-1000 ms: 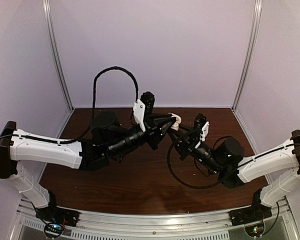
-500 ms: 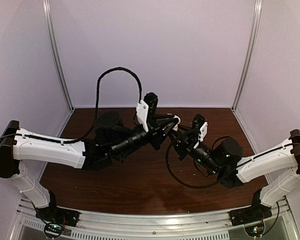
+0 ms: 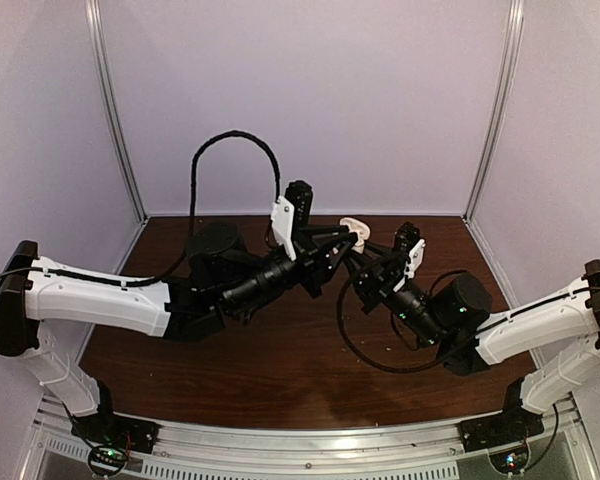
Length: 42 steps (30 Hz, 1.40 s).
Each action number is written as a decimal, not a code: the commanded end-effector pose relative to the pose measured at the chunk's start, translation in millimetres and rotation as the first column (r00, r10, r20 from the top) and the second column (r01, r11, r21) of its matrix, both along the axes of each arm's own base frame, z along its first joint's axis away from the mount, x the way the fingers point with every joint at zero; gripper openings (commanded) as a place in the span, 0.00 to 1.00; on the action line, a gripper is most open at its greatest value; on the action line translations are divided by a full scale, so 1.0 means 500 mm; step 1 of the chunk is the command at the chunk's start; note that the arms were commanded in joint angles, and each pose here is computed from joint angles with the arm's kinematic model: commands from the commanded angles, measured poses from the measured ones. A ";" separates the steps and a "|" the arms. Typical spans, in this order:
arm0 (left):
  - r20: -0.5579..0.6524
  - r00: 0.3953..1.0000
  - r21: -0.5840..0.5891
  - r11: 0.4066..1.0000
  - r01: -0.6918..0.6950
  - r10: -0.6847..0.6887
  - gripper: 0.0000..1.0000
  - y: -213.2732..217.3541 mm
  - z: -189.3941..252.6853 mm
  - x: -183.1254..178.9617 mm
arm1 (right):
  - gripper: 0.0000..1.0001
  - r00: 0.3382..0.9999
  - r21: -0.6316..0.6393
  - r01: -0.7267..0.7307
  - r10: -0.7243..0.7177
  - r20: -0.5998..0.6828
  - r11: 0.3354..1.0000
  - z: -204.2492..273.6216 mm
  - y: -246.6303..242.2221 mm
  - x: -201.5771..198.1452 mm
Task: Insert the wireless bluetooth earbuds into the charging case
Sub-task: Insert the right earbud into the right side groove of the charging case, then close the charging case with the earbuds inside.
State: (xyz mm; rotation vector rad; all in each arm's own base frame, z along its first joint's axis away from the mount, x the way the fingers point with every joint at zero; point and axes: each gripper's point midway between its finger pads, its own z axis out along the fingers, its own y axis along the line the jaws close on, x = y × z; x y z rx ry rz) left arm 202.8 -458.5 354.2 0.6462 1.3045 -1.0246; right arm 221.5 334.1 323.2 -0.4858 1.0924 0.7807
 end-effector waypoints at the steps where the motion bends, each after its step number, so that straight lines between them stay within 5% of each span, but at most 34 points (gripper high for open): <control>1: -0.050 0.999 0.066 0.998 -0.003 0.006 0.23 -0.020 -0.046 0.010 | 0.00 0.996 0.099 -0.021 0.012 0.087 0.995 0.080 -0.017 -0.026; 11: -0.045 0.999 0.086 0.996 -0.017 0.021 0.34 -0.017 -0.041 0.013 | 0.00 0.997 0.067 -0.020 0.014 0.080 0.998 0.064 -0.007 -0.026; 20: 0.075 0.997 0.096 0.995 0.008 -0.015 0.46 -0.004 0.015 -0.013 | 0.00 0.999 0.039 -0.023 0.022 0.038 0.999 0.026 -0.010 -0.025; 32: 0.143 0.988 0.084 0.996 0.044 -0.055 0.81 0.056 0.087 -0.055 | 0.00 0.997 0.008 -0.073 0.073 -0.014 0.997 -0.012 -0.019 -0.039; 37: 0.138 0.981 0.222 0.969 0.104 -0.137 0.97 0.066 0.054 -0.073 | 0.00 0.984 -0.023 -0.174 0.173 -0.031 0.985 -0.008 -0.012 -0.065; 42: 0.128 0.969 0.336 0.929 0.156 -0.210 0.98 0.082 0.010 -0.098 | 0.00 0.945 -0.066 -0.325 0.321 -0.065 0.943 -0.002 -0.004 -0.107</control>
